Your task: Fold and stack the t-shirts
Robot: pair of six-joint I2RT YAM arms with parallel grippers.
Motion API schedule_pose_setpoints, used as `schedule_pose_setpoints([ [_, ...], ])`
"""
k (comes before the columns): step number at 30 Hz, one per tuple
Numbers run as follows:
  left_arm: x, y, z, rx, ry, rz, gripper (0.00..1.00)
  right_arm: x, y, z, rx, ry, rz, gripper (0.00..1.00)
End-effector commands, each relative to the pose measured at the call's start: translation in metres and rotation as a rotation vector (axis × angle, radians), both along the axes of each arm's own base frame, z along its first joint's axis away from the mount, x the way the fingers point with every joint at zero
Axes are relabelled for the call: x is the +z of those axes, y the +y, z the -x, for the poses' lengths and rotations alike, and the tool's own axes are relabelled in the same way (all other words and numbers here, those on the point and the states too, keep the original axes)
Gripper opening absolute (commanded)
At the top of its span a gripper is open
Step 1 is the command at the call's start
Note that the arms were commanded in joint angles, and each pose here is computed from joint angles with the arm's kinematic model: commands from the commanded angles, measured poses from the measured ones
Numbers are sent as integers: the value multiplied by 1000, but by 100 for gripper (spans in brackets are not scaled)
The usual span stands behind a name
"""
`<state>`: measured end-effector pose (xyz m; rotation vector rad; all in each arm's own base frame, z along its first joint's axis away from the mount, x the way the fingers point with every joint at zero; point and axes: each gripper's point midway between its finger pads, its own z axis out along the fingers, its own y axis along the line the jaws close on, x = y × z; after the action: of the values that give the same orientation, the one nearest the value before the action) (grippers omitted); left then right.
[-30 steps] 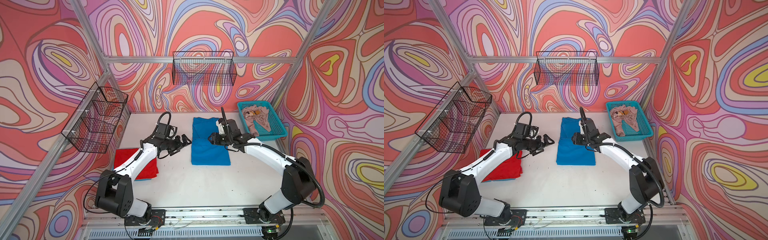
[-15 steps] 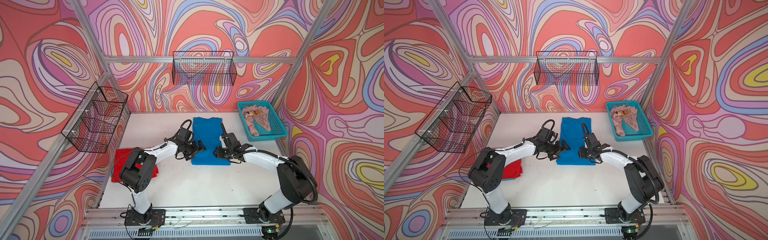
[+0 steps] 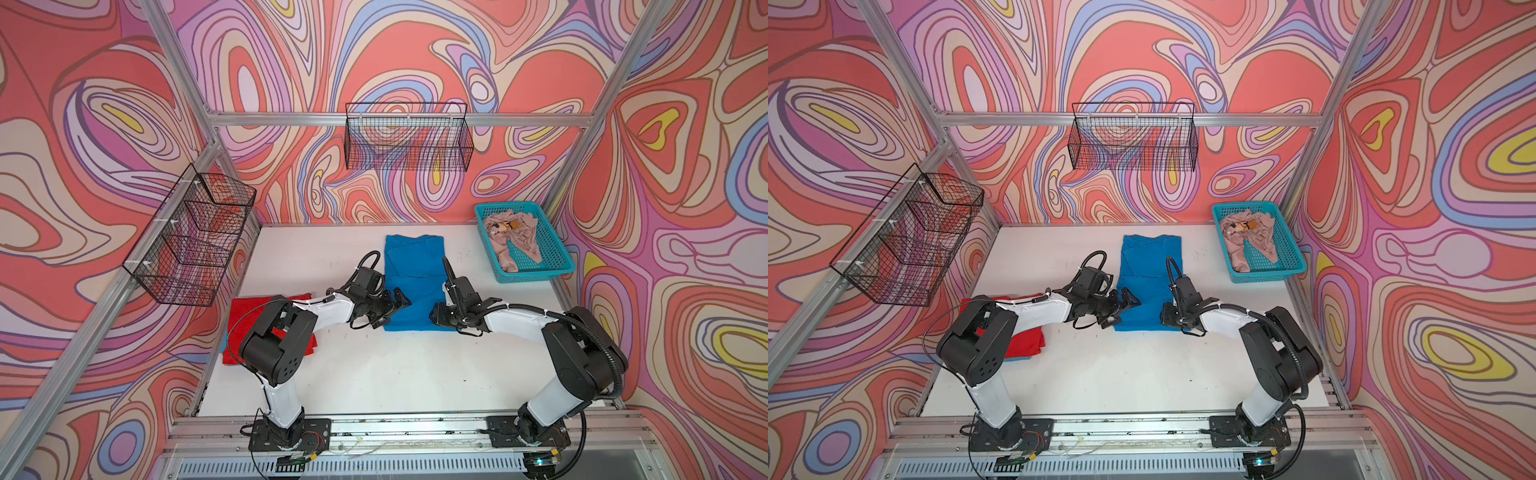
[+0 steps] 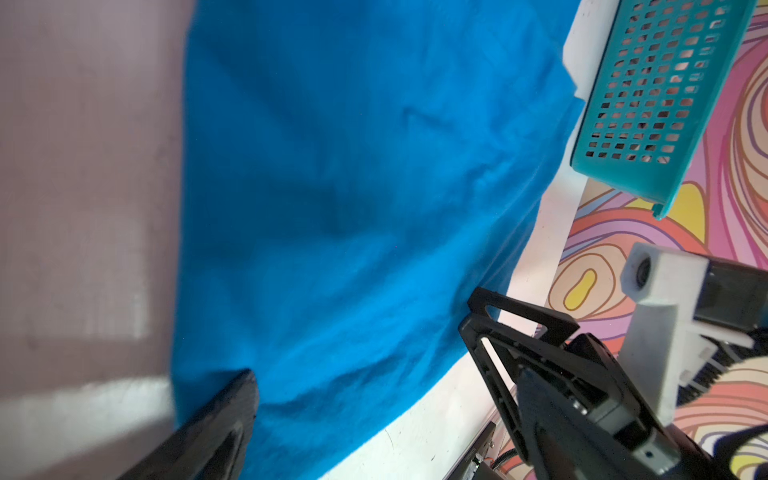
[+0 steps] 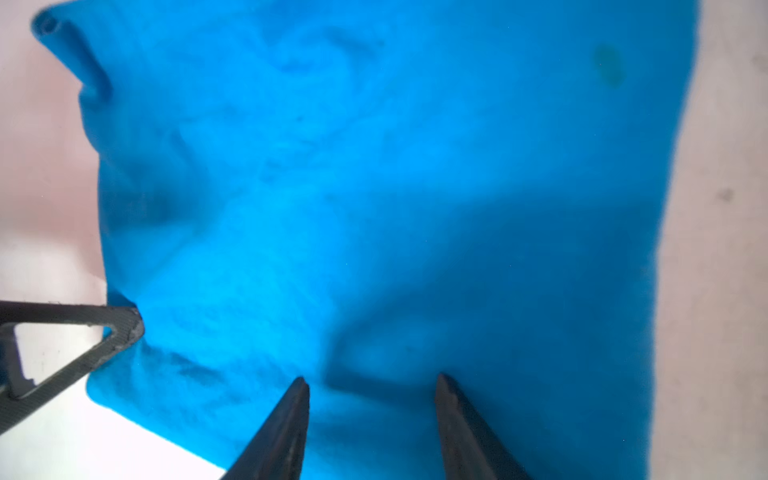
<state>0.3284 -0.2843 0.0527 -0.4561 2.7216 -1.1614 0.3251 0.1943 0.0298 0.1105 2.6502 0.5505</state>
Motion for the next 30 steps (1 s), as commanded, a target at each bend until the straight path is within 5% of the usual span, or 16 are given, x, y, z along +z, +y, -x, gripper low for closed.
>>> schedule_pose_setpoints([
  [1,-46,26,42,35,162,-113,100,-27,-9,34,-33,127,-16,51],
  [21,-87,94,202,-14,300,-261,100,-40,-43,177,-209,274,-34,51],
  [30,-50,103,211,-49,233,-284,100,3,-61,176,-250,206,9,56],
])
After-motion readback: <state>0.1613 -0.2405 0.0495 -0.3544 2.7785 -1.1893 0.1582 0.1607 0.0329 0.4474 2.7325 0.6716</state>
